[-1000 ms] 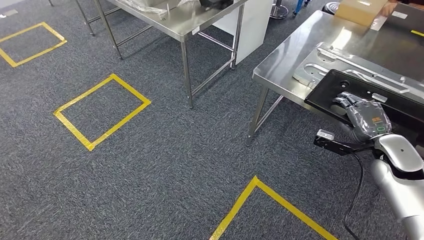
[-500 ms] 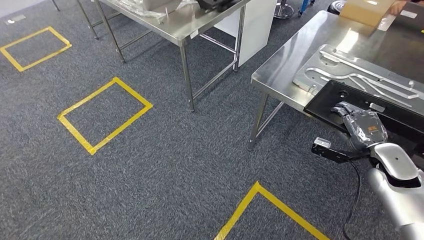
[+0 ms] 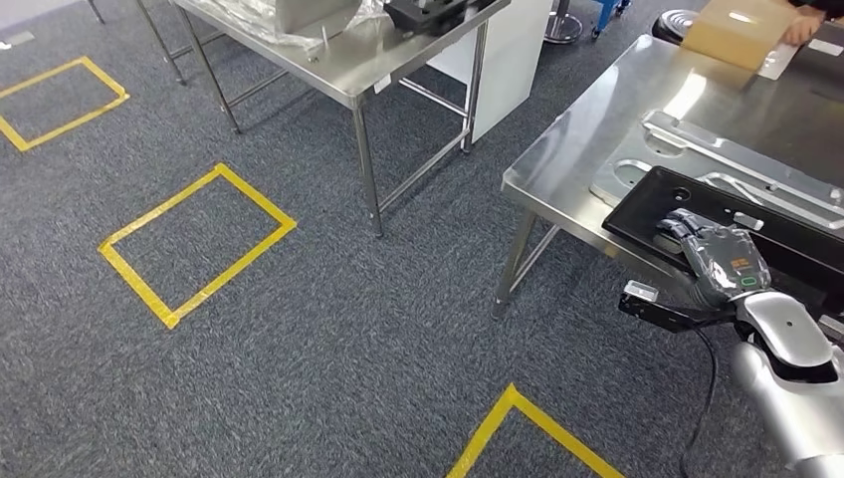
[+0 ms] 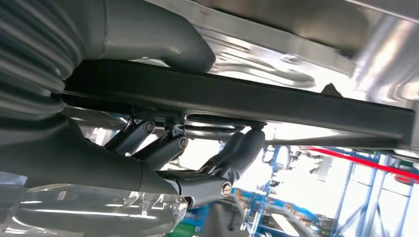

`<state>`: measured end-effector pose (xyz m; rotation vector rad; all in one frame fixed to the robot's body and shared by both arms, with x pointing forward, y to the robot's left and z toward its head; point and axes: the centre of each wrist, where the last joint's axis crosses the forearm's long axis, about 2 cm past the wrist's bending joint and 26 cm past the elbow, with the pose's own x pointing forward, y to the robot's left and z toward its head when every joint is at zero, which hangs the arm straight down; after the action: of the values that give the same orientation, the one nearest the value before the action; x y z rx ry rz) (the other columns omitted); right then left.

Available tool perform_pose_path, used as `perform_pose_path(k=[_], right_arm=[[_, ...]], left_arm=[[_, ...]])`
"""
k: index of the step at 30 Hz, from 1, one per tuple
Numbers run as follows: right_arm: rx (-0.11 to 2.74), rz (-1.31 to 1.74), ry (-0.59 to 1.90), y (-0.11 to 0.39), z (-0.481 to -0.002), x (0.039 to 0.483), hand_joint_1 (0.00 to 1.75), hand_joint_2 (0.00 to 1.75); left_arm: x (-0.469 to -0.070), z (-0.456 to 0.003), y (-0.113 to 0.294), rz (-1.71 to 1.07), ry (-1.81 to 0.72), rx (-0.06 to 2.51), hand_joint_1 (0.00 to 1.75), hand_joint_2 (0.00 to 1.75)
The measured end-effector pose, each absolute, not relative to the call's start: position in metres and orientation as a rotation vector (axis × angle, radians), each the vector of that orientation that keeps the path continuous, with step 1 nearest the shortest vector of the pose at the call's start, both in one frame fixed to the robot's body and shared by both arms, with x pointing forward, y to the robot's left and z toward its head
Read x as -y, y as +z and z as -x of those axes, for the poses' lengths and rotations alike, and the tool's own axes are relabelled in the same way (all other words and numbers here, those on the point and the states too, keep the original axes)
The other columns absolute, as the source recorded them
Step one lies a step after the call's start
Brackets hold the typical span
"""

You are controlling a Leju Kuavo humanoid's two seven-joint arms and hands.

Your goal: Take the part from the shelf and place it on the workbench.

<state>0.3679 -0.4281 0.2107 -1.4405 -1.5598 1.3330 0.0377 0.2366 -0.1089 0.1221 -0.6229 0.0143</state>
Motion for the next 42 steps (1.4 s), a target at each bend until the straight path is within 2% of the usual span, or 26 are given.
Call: perform_pose_path(k=[23, 42], right_arm=[[1.704, 1.462, 1.188, 0.227, -0.379, 0.429, 1.75, 1.75], [1.635, 1.492, 1.173, 0.215, -0.369, 0.435, 1.75, 1.75]], left_arm=[[-0.234, -0.044, -0.108, -0.144, 0.037, 0.639, 0.0, 1.75], [-0.234, -0.042, -0.108, -0.131, 0.034, 0.68, 0.0, 1.75]])
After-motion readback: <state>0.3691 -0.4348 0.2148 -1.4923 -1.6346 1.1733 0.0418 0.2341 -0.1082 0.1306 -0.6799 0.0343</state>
